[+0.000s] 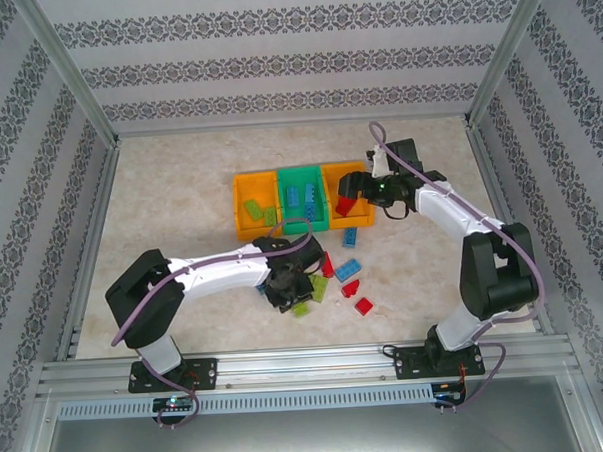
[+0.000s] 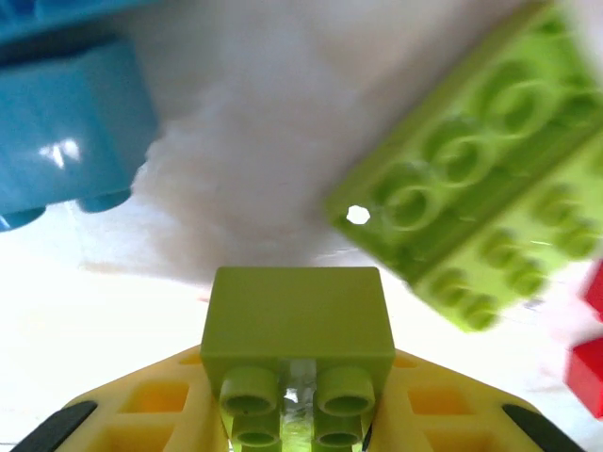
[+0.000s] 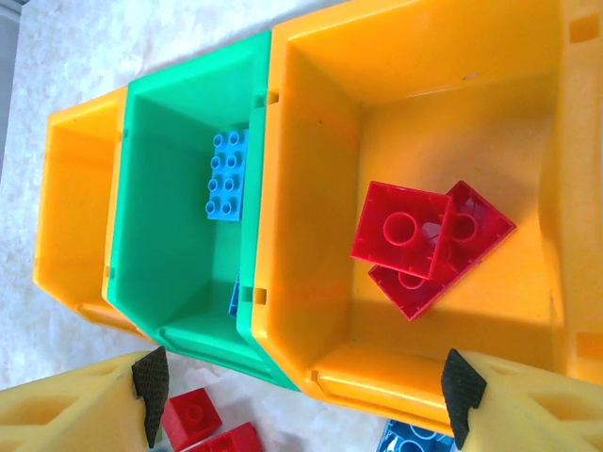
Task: Sort the legos into containers by color
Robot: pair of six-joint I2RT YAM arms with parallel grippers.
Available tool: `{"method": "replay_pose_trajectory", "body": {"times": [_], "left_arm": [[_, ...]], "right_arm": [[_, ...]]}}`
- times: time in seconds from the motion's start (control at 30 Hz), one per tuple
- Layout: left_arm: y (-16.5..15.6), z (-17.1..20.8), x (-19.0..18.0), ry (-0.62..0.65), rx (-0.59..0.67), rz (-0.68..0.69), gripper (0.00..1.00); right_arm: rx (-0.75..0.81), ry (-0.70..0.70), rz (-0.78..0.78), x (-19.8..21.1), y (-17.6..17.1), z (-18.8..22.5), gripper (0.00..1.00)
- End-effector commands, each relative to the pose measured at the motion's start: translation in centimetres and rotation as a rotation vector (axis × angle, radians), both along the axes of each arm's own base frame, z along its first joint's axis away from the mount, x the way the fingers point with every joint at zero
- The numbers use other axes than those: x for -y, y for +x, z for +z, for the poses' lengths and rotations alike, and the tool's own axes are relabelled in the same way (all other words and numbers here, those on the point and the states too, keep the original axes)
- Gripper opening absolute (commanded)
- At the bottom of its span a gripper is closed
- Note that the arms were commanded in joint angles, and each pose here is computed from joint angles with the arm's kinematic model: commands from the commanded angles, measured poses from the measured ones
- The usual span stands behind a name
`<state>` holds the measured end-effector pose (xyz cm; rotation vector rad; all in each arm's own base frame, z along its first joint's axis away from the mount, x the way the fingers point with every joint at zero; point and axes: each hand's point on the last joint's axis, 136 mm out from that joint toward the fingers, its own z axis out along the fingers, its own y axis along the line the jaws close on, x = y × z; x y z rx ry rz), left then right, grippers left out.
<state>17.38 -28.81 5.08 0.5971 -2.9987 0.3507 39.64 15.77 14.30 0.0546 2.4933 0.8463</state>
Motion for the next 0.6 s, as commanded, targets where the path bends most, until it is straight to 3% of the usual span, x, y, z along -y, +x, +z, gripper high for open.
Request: {"method": "replay_pose_trajectory", "body": {"times": [0.0,0.13,0.3,0.47,0.57], "left_arm": [[2.1,3.5,-2.0,0.051,0.116,-0.076,0.25],[5.5,7.2,-5.2,0.092,0.216,-0.097,0.25],[12.0,9.8,-9.3,0.070,0.348,-0.052,0.25],[18.6,11.5,-12.3,0.165,0.465,-0.076,0.26],[21.9,10.5,-13.3,0.174,0.457,-0.087,0.26]], "right_arm": [[0.026,-0.042,0.022,0.1,-1.3,0.4,0.79],[0.040,-0.092,0.044,0.0,-3.1,0.1,0.79],[0.036,-0.111,0.047,0.1,-5.5,-0.6,0.80],[0.099,-0.196,0.217,-2.7,-9.6,-1.0,0.79],[0.090,-0.265,0.288,-3.8,-12.0,-2.3,0.80]]}}
